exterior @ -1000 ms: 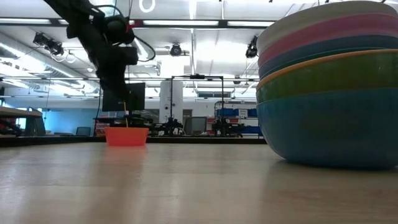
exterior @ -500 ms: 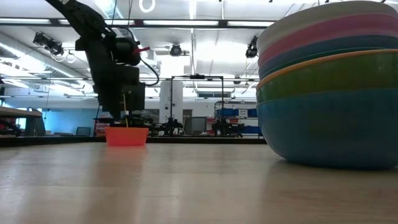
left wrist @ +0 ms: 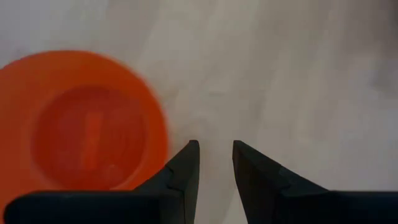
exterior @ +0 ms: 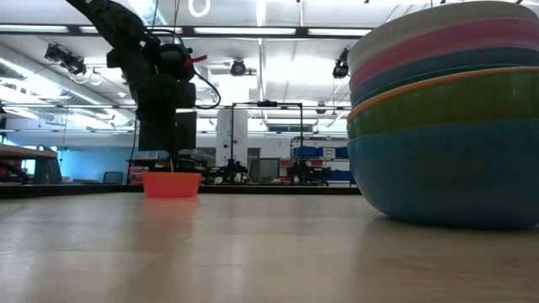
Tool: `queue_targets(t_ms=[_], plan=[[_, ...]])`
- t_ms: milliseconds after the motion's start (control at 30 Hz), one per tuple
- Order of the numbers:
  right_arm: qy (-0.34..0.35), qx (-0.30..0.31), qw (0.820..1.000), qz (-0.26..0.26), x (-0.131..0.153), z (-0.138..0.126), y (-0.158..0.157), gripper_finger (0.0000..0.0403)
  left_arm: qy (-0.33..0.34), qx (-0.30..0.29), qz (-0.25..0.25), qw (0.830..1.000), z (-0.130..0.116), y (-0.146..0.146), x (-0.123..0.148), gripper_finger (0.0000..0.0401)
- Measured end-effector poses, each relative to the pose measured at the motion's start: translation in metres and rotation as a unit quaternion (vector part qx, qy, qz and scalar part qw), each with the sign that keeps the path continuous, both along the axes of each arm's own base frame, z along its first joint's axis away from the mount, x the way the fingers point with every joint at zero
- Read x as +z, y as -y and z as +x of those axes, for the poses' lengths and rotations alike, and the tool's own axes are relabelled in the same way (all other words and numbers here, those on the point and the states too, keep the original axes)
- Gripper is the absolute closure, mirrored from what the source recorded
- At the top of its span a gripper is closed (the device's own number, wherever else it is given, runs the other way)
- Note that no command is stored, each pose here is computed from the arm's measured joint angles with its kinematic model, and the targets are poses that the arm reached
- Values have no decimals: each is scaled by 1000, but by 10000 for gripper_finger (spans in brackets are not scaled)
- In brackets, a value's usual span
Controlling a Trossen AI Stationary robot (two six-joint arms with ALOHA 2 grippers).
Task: Nest bowls inside each other
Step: Stack the orange bowl on top of the white bowl
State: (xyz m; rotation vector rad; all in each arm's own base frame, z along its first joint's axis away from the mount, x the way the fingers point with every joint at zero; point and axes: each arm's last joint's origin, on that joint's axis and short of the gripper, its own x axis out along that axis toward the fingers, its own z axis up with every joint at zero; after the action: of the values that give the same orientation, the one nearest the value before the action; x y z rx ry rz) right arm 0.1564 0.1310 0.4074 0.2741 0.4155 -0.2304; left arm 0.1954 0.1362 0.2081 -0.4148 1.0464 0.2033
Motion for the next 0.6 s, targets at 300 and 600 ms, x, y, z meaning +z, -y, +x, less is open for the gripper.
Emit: queue_targets(t_ms=[300,600], plan=[[-6,3,1000,0,-1,0,0,236,54,-14,-62,997,4,2,4,259],[-6,2,1000,3,-1,0,1,236,-34,30,51,998,-1,-4,1,199]])
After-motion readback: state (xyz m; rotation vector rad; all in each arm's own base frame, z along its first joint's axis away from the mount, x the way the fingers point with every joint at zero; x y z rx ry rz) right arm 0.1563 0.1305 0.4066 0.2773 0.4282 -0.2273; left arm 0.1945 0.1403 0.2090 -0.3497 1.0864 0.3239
